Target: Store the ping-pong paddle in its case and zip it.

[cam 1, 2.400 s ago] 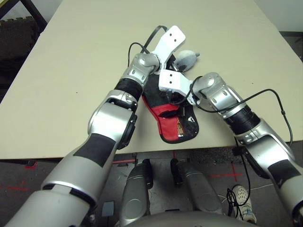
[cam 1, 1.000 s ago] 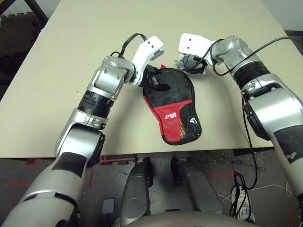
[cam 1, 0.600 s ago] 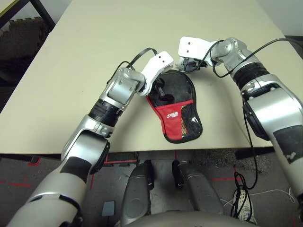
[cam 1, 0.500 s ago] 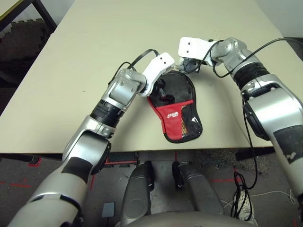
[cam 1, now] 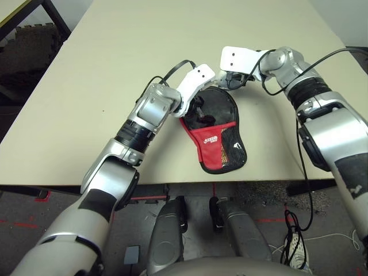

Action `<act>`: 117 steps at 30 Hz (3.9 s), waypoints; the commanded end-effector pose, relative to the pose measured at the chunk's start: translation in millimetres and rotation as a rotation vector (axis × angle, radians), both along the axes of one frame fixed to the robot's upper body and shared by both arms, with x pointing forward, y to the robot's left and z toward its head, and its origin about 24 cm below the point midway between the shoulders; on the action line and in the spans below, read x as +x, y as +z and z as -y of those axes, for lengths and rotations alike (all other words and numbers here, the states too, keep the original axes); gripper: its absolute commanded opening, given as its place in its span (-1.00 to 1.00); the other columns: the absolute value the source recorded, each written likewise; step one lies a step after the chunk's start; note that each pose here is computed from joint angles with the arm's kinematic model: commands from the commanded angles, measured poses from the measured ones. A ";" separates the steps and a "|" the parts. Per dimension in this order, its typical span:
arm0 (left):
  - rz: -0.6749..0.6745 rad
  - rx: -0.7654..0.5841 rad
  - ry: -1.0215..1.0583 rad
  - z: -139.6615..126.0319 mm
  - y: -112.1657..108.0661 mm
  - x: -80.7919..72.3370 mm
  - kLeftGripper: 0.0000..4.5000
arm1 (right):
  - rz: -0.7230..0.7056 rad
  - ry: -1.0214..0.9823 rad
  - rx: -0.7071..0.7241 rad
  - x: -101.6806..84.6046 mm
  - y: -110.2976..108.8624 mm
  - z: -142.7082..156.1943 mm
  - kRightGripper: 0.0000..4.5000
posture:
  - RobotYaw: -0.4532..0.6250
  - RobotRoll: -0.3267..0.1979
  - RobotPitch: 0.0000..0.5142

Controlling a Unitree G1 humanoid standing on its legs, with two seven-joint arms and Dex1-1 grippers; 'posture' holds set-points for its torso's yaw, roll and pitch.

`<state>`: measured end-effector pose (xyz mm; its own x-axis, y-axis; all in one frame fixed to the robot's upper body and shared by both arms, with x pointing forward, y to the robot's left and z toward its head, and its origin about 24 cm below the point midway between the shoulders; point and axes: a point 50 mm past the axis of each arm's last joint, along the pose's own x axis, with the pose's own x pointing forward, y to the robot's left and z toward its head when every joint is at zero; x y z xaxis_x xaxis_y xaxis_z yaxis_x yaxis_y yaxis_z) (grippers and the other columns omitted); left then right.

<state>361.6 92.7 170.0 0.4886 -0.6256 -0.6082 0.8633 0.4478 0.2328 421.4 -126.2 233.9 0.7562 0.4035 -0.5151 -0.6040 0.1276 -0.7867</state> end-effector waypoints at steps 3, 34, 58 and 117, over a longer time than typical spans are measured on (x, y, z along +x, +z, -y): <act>-0.066 0.022 -0.013 3.0 -15.8 -6.9 1.00 | -0.002 0.017 -0.054 -0.5 2.9 -0.6 0.99 | -0.29 0.25 0.02; -0.123 0.027 -0.004 7.9 -33.1 -23.0 1.00 | -0.100 0.043 -0.155 -5.7 -0.7 20.9 -0.80 | -0.34 0.25 0.22; -0.114 0.144 -0.059 19.7 -28.1 -1.5 1.00 | -0.380 0.141 -0.218 -50.9 -7.3 77.4 -0.92 | -0.55 0.25 0.13; 0.829 -0.454 1.010 -168.5 -2.2 -5.0 1.00 | 0.534 -0.892 1.133 -66.2 -49.8 196.4 0.99 | -0.41 0.25 -0.02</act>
<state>360.4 253.2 173.0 0.9691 0.1034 0.2238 -0.1443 0.9740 0.1747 359.9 -311.7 191.1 0.9721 -0.2070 0.1102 0.2214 0.9651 -0.1397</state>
